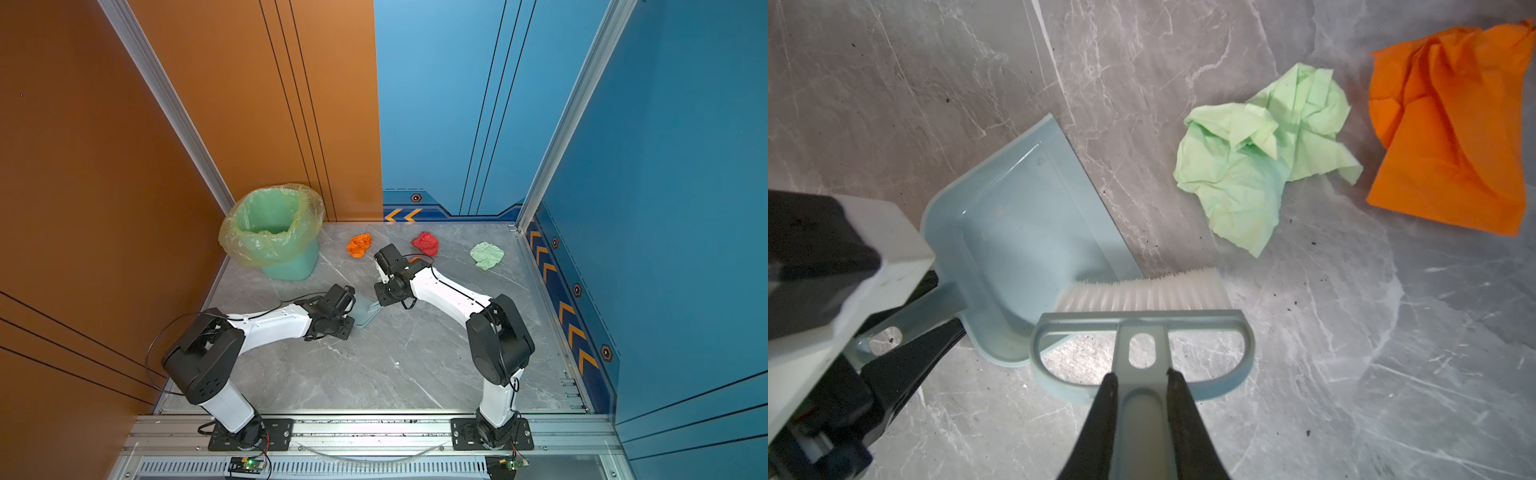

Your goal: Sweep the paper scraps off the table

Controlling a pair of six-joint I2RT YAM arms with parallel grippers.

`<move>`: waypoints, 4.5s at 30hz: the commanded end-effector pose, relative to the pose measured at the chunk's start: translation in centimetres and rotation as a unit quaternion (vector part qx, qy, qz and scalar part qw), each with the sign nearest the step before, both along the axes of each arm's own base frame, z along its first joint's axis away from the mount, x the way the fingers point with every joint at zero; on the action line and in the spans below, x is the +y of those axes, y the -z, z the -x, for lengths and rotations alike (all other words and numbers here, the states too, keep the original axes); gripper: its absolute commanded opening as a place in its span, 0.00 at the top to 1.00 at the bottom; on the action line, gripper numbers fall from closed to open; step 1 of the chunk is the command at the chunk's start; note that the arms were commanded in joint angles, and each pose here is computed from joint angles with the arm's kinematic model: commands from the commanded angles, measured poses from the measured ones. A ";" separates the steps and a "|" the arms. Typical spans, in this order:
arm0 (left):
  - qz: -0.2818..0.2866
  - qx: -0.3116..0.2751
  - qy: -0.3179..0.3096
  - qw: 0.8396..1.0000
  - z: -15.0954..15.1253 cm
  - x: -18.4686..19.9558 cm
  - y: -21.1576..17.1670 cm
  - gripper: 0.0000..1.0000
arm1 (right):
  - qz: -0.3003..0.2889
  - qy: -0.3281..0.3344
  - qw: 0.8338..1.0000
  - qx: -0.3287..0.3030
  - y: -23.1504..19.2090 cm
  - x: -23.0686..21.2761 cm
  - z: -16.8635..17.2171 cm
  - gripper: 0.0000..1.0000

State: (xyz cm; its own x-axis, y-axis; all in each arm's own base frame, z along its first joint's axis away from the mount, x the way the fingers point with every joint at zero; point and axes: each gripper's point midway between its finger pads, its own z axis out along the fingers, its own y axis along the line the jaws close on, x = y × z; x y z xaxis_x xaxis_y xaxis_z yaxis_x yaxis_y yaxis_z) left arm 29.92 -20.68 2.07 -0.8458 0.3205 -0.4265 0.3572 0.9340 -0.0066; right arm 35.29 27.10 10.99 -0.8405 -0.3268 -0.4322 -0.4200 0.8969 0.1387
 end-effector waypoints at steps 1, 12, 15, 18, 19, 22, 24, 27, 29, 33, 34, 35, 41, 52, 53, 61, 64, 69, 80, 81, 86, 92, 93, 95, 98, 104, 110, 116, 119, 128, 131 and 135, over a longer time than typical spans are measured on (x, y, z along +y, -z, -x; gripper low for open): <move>-0.037 0.069 -0.003 0.997 3.6 2.0 3.7 0.64 | 0.026 0.007 0.999 0.032 1.7 -0.7 1.0 1.00; -0.039 0.061 -0.006 0.997 4.3 2.8 4.1 0.62 | 0.025 0.008 0.999 0.033 1.9 -0.6 0.9 1.00; -0.031 0.055 -0.007 0.998 4.2 2.4 4.1 0.62 | 0.025 0.008 0.999 0.034 1.9 -0.6 1.0 1.00; -0.024 0.051 -0.008 0.998 4.1 2.2 4.4 0.64 | 0.026 0.008 0.999 0.034 1.9 -0.6 1.1 1.00; -0.024 0.051 -0.008 0.998 4.2 2.3 4.5 0.65 | 0.026 0.008 0.999 0.034 1.9 -0.6 1.1 1.00; -0.023 0.056 -0.008 0.998 4.3 2.2 4.8 0.72 | 0.027 0.008 0.999 0.036 2.0 -0.7 1.1 1.00; -0.024 0.058 -0.007 0.998 4.4 2.3 5.0 0.76 | 0.026 0.008 0.999 0.035 2.0 -0.6 1.1 1.00; -0.011 0.047 -0.007 0.999 4.0 1.8 4.9 0.80 | 0.025 0.008 0.999 0.035 1.9 -0.6 1.1 1.00; -0.007 0.044 -0.004 0.999 4.0 1.6 4.9 0.83 | 0.025 0.008 0.999 0.035 1.9 -0.6 1.1 1.00; -0.004 0.040 0.003 0.999 3.9 1.3 4.7 0.87 | 0.026 0.008 0.999 0.034 1.9 -0.6 1.1 1.00; -0.005 0.040 0.003 0.999 4.0 1.3 4.8 0.87 | 0.026 0.008 0.999 0.034 1.9 -0.6 1.1 1.00; -0.005 0.042 0.005 0.999 4.1 1.3 4.8 0.89 | 0.026 0.008 0.999 0.034 1.9 -0.6 1.1 1.00; -0.011 0.044 0.014 0.999 4.4 1.4 4.6 0.93 | 0.007 0.004 1.000 0.026 0.6 0.0 0.6 1.00; -0.008 0.030 0.029 0.999 4.6 1.6 3.3 0.98 | -0.058 0.001 0.998 -0.003 -4.2 1.2 -1.3 1.00; -0.007 0.028 0.027 0.999 4.5 1.6 3.2 0.98 | -0.062 0.003 0.998 -0.006 -4.6 1.1 -1.6 1.00; -0.018 0.021 0.010 1.000 4.2 2.3 1.9 0.99 | -0.091 0.017 0.995 -0.047 -8.6 0.7 -4.6 1.00; -0.020 0.016 0.001 1.000 3.9 2.6 1.4 0.98 | -0.099 0.031 0.992 -0.067 -10.0 0.4 -6.6 1.00; -0.008 0.007 -0.010 1.000 3.4 2.7 0.7 0.98 | -0.111 0.063 0.986 -0.106 -12.3 0.4 -10.9 1.00; 0.016 -0.031 -0.048 0.998 0.7 3.8 -1.9 0.96 | -0.138 0.160 0.958 -0.193 -10.9 2.0 -21.2 1.00; 0.017 -0.035 -0.050 0.998 0.4 3.8 -2.2 0.96 | -0.138 0.169 0.955 -0.201 -10.4 2.1 -21.9 1.00; 0.024 -0.043 -0.053 0.997 -0.8 3.8 -3.2 0.96 | -0.141 0.197 0.946 -0.216 -7.3 2.8 -24.3 1.00; 0.024 -0.018 -0.051 0.998 -0.9 3.6 -3.1 0.95 | -0.116 0.181 0.951 -0.221 -4.7 4.1 -25.2 1.00; 0.023 -0.014 -0.050 0.998 -0.8 3.6 -3.0 0.95 | -0.114 0.179 0.952 -0.223 -4.5 4.2 -25.3 1.00; 0.026 -0.010 -0.050 0.998 -0.9 3.6 -2.9 0.94 | -0.107 0.175 0.953 -0.223 -4.0 4.2 -25.5 1.00; 0.032 -0.001 -0.054 0.998 -1.0 3.7 -2.7 0.94 | -0.087 0.164 0.956 -0.225 -3.4 4.4 -25.5 1.00; 0.034 0.001 -0.057 0.998 -1.1 3.8 -2.7 0.95 | -0.044 0.130 0.971 -0.197 -1.0 5.0 -24.1 1.00; 0.035 0.009 -0.056 0.998 -0.9 3.8 -2.4 0.96 | -0.027 0.100 0.981 -0.161 0.6 5.7 -22.2 1.00; 0.033 0.009 -0.064 0.997 -1.0 4.1 -2.4 0.96 | 0.002 0.061 0.989 -0.138 1.4 6.0 -19.8 1.00; 0.035 0.010 -0.066 0.997 -0.9 4.0 -2.4 0.96 | 0.016 0.045 0.992 -0.121 1.8 5.8 -18.4 1.00; 0.034 0.011 -0.069 0.997 -0.7 4.3 -2.3 0.97 | 0.014 -0.001 0.995 -0.095 -1.2 4.5 -13.3 1.00; 0.032 0.011 -0.071 0.997 -0.7 4.4 -2.2 0.97 | -0.003 -0.012 0.993 -0.119 -3.7 4.0 -12.2 1.00; 0.032 0.012 -0.069 0.997 -0.7 4.4 -2.1 0.97 | -0.050 0.003 0.984 -0.169 -7.7 3.5 -12.9 1.00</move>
